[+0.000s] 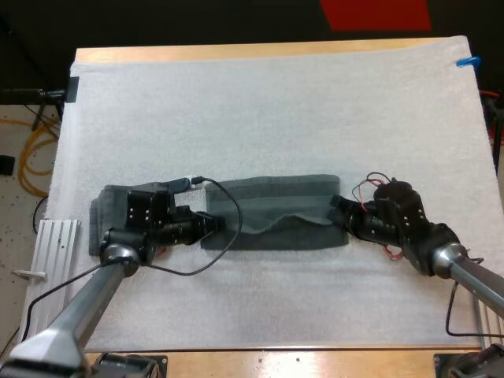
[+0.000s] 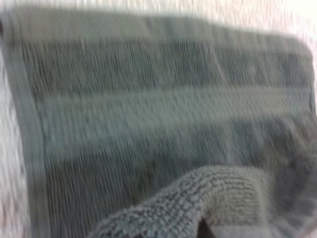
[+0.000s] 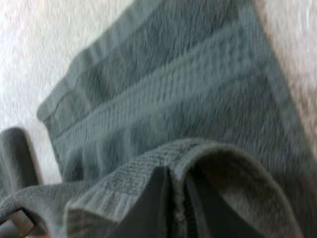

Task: Pick towel from pile fold and stack

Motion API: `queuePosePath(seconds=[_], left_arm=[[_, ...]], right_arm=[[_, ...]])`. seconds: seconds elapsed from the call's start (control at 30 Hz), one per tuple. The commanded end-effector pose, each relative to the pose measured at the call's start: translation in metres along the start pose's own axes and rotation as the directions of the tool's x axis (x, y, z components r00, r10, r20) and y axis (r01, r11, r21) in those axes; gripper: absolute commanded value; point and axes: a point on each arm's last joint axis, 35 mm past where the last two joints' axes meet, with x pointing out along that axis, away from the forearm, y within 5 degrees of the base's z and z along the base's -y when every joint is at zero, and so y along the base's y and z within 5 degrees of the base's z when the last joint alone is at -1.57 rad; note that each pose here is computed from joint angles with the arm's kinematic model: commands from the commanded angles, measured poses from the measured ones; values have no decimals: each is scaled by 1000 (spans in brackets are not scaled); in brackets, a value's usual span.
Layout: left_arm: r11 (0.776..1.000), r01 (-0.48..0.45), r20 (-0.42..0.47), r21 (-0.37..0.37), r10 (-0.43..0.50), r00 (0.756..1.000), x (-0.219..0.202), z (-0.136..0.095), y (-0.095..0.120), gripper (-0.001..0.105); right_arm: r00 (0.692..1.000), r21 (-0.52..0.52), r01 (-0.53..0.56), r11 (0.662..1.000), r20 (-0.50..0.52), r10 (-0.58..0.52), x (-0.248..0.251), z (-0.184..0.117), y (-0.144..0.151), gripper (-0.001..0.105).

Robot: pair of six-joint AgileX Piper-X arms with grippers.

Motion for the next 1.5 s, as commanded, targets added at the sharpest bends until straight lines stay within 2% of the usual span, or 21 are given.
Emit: queuePosePath(seconds=[0.0,0.27,0.37,0.47,0.53,0.57,0.6,0.63,0.73,0.87,0.93,1.07,1.17,1.27,1.3,1.37,1.47], left_arm=[[999,33,20,12,-33,999,3,5,-1,0],[999,43,37,19,-44,998,20,12,10,0],[998,49,46,32,-50,998,21,13,10,2],[996,58,65,65,-63,996,21,16,8,15],[994,73,86,86,-80,993,21,19,6,29],[993,76,92,91,-84,992,21,19,5,34],[992,82,104,100,-93,990,20,22,4,41],[990,86,111,107,-98,989,20,23,2,44],[987,95,129,126,-112,985,18,32,-4,45],[977,127,151,173,-154,976,10,41,-17,45],[958,148,165,248,-192,967,-1,44,-29,45],[930,140,189,340,-213,958,-26,40,-47,45],[907,128,205,401,-225,953,-48,32,-61,47],[899,127,213,419,-233,949,-67,22,-71,59],[895,127,219,427,-238,946,-75,18,-75,66],[894,127,221,429,-240,945,-86,10,-80,74],[909,111,209,402,-209,955,-101,-4,-84,75]], right_arm=[[999,-5,-17,1000,28,17,2,6,1,0],[996,-10,-11,1000,83,12,20,10,-8,0],[997,-13,-12,1000,74,13,23,9,-10,8],[996,-38,-23,999,88,27,24,11,-9,32],[989,-63,-62,996,129,70,24,16,-4,58],[986,-78,-77,994,142,87,23,17,-2,66],[976,-125,-108,986,173,129,22,21,2,76],[965,-181,-133,975,201,169,21,25,6,80],[932,-287,-168,943,266,247,17,34,17,80],[909,-364,-176,915,295,293,12,42,27,80],[901,-404,-169,899,307,307,6,45,32,80],[901,-453,-135,881,315,300,-8,46,38,80],[925,-446,-73,892,305,228,-21,42,39,80],[954,-464,14,886,273,127,-36,34,37,80],[962,-470,48,881,260,86,-43,31,36,80],[969,-470,95,878,244,25,-53,25,34,80],[980,-471,167,866,176,-93,-67,15,30,80]])
